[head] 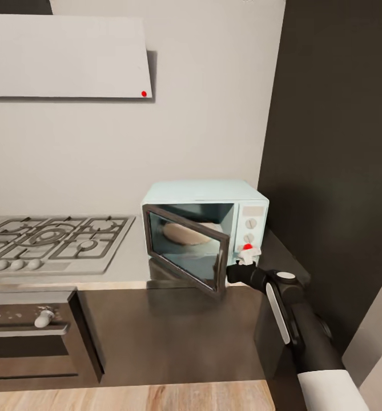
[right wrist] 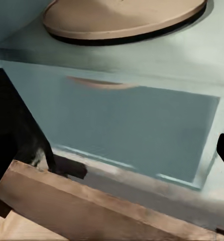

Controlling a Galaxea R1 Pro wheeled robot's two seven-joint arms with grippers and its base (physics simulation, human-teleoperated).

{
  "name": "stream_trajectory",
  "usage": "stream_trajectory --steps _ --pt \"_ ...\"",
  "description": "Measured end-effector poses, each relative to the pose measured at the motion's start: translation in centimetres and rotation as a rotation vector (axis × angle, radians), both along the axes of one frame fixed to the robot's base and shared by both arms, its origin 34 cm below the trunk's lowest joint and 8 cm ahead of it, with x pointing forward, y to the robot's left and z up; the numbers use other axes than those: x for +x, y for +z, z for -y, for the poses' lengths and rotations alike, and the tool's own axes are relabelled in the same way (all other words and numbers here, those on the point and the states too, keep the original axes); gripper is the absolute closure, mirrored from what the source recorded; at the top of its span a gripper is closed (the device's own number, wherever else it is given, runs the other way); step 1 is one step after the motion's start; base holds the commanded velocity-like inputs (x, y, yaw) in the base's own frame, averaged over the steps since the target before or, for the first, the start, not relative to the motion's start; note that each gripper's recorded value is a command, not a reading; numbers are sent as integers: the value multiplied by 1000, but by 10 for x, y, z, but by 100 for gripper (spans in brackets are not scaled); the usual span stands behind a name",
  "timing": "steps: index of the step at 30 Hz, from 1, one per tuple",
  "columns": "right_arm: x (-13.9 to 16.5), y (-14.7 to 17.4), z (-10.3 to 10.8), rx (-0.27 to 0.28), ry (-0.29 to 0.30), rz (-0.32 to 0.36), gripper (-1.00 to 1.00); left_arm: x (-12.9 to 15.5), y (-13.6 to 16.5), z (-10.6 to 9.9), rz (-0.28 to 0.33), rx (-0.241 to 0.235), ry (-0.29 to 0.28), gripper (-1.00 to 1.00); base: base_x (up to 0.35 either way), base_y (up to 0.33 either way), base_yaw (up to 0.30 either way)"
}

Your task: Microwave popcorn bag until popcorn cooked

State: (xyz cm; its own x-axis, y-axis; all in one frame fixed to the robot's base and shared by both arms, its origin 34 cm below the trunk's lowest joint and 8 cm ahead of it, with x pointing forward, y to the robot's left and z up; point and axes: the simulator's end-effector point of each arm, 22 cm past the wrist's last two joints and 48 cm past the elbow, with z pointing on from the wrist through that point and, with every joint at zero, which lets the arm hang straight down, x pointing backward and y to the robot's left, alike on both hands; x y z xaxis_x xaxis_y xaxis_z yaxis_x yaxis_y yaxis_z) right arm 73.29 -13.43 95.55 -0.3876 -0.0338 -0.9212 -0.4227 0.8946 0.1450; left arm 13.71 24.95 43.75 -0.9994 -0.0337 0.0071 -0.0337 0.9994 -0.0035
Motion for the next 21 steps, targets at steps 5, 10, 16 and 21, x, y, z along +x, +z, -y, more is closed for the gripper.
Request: stream_trajectory --steps 5,10,16,21 --pt "0 0 -2 5 4 -1 -100 0 0 0 0 0 0 -100 -205 156 0" --pt "-7 0 -14 30 61 -8 -100 0 0 -1 0 1 -1 -100 -133 133 0" --pt "-9 -1 -18 40 81 -12 -100 0 0 -1 -1 0 -1 -100 -51 122 0" --pt "-13 -8 -18 39 81 -25 -100 0 0 -3 -1 3 -1 -100 -1 120 0"
